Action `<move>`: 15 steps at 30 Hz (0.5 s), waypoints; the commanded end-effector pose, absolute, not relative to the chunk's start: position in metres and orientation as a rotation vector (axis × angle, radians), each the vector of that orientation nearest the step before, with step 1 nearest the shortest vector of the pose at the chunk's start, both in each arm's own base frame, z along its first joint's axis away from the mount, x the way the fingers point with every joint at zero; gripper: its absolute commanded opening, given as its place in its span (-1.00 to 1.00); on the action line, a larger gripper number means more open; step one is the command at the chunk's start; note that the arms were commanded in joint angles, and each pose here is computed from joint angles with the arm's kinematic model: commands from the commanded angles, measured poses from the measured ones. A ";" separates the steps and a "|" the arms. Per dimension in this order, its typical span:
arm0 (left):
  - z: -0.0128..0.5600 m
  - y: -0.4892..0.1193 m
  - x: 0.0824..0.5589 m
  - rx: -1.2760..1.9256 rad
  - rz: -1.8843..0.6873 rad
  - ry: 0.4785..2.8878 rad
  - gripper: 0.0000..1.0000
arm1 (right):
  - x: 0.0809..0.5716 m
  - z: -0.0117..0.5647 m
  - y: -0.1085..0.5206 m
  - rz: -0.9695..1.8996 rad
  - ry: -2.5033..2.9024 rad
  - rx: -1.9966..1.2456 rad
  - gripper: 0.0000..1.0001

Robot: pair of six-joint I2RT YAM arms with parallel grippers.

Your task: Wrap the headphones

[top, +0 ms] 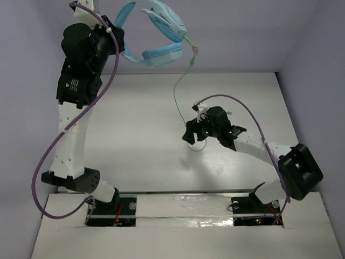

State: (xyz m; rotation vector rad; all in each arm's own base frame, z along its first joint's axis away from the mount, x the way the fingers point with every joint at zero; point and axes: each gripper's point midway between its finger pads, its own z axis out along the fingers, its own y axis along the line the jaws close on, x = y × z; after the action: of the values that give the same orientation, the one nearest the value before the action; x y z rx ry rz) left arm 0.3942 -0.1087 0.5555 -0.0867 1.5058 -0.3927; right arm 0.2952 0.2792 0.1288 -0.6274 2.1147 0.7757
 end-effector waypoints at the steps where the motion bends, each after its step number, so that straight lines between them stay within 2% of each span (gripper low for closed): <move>1: 0.603 -0.106 0.373 -0.115 -0.486 1.348 -1.00 | 0.322 0.163 0.300 0.753 1.936 -0.660 0.56; 5: 0.601 -0.107 0.366 -0.108 -0.502 1.356 -1.00 | 0.355 0.174 0.287 0.622 1.841 -0.485 0.51; 10: 0.595 -0.111 0.354 -0.079 -0.530 1.382 -1.00 | 0.366 0.190 0.272 0.554 1.768 -0.383 0.47; 13: 0.592 -0.116 0.348 -0.062 -0.563 1.379 -1.00 | 0.364 0.185 0.292 0.621 1.772 -0.487 0.46; 15: 0.591 -0.115 0.348 -0.065 -0.558 1.383 -1.00 | 0.364 0.159 0.304 0.645 1.873 -0.564 0.42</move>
State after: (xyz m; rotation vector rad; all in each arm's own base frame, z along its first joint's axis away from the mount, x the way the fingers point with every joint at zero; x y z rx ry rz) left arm 0.3787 -0.1163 0.5339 -0.0516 1.5701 -0.4551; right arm 0.3523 0.2856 0.1540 -0.5016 1.8991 0.6132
